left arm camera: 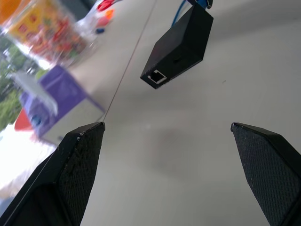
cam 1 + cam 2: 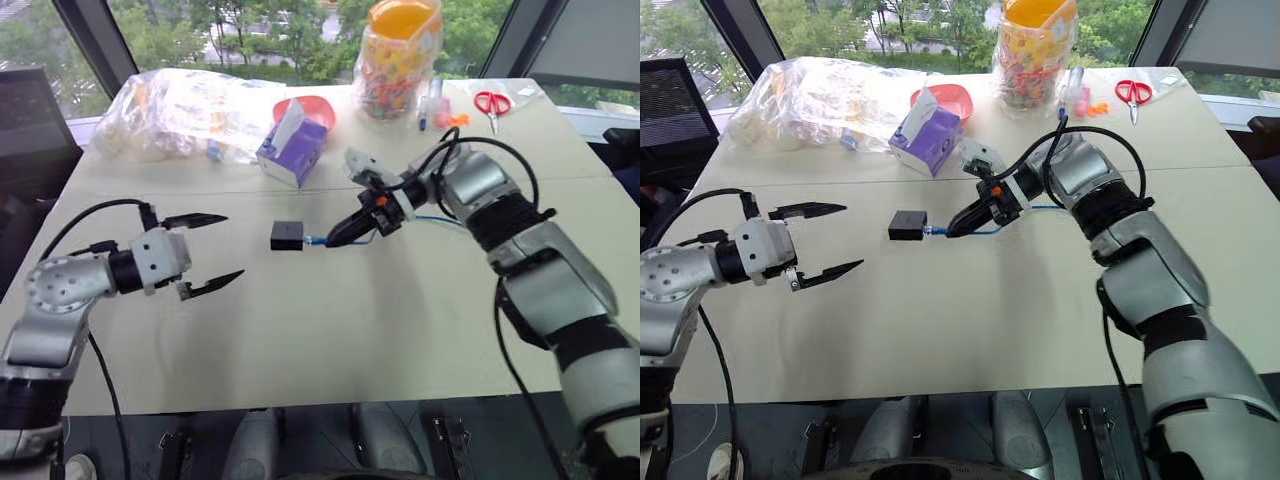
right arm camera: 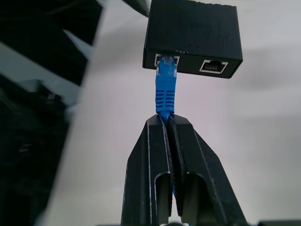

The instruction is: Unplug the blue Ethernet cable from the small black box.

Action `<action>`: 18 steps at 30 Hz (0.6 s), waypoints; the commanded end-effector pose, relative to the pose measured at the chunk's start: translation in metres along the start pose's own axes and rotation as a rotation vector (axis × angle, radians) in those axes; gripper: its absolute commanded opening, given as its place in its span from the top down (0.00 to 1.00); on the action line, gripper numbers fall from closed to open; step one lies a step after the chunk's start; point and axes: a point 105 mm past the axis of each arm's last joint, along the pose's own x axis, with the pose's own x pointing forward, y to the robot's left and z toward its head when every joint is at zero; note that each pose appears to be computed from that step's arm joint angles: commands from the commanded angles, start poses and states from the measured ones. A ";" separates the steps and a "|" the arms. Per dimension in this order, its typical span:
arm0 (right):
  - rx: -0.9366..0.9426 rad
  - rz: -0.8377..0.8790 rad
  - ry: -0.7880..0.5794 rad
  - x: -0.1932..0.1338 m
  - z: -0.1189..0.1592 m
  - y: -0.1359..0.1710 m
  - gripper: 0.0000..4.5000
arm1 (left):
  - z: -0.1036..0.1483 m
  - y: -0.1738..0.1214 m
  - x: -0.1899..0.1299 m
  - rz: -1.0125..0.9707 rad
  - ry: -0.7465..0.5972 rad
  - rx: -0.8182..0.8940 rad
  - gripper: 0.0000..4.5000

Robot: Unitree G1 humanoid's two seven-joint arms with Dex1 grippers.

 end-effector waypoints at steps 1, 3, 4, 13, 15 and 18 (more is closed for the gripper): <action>-0.001 0.117 -0.025 0.007 0.016 0.022 0.99 | 0.007 0.000 0.003 -0.033 -0.031 0.051 0.00; 0.061 0.172 -0.054 0.009 0.023 0.032 0.99 | 0.009 -0.001 0.005 -0.044 -0.044 0.054 0.00; 0.082 0.190 -0.063 0.010 0.025 0.035 0.99 | 0.009 -0.001 0.006 -0.047 -0.047 0.055 0.00; 0.441 0.300 -0.085 0.015 0.030 0.046 0.99 | 0.023 -0.004 0.012 -0.002 -0.102 -0.017 0.00; 0.478 0.310 -0.091 0.016 0.032 0.046 0.99 | 0.025 -0.006 0.012 0.007 -0.107 -0.045 0.00; 0.506 0.319 -0.073 0.019 0.030 0.047 0.99 | 0.029 -0.015 0.013 -0.013 -0.112 -0.073 0.00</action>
